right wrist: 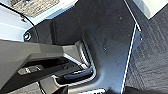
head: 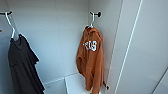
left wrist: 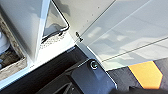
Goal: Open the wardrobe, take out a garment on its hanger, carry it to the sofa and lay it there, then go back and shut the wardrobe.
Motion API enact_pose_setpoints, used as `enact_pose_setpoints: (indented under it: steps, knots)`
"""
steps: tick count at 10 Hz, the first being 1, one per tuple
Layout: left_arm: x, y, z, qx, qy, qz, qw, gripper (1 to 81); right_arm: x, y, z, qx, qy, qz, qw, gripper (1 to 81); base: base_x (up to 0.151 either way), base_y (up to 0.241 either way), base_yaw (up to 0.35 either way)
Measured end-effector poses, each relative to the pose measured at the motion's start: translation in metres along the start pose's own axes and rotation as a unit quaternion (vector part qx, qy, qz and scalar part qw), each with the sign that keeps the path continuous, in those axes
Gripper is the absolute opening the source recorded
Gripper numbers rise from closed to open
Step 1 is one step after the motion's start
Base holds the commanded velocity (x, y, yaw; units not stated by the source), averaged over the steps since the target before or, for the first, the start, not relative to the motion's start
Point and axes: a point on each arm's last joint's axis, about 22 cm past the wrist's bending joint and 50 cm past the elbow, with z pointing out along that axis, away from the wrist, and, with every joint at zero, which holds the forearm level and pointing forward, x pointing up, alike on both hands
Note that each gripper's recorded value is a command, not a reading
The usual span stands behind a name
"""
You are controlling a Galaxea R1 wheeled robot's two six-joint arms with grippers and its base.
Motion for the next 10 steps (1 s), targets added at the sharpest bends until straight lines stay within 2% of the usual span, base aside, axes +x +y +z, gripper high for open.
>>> enact_pose_setpoints:
  steps: [2, 4, 8, 10]
  knots:
    - [0.028, 0.003, -0.01, -0.01, 0.009, 0.012, 0.9998, 81.1, 0.002, 0.0, 0.0, 0.001, 0.001, 0.0, 1.0, 81.1, 0.0, 0.0, 0.0]
    - [0.04, 0.03, -0.015, -0.039, 0.004, 0.022, 0.999, 81.1, 0.002, 0.0, 0.0, 0.001, 0.002, 0.0, 1.0, 81.1, 0.0, 0.0, 0.0]
    - [0.098, 0.057, -0.046, -0.076, 0.031, 0.053, 0.9952, 81.1, 0.002, 0.0, 0.0, 0.0, 0.002, 0.0, 1.0, 81.1, 0.0, 0.0, 0.0]
    - [0.131, 0.086, -0.063, -0.105, 0.045, 0.064, 0.9914, 81.1, 0.002, 0.0, 0.0, 0.0, 0.002, 0.0, 1.0, 81.1, 0.0, 0.0, 0.0]
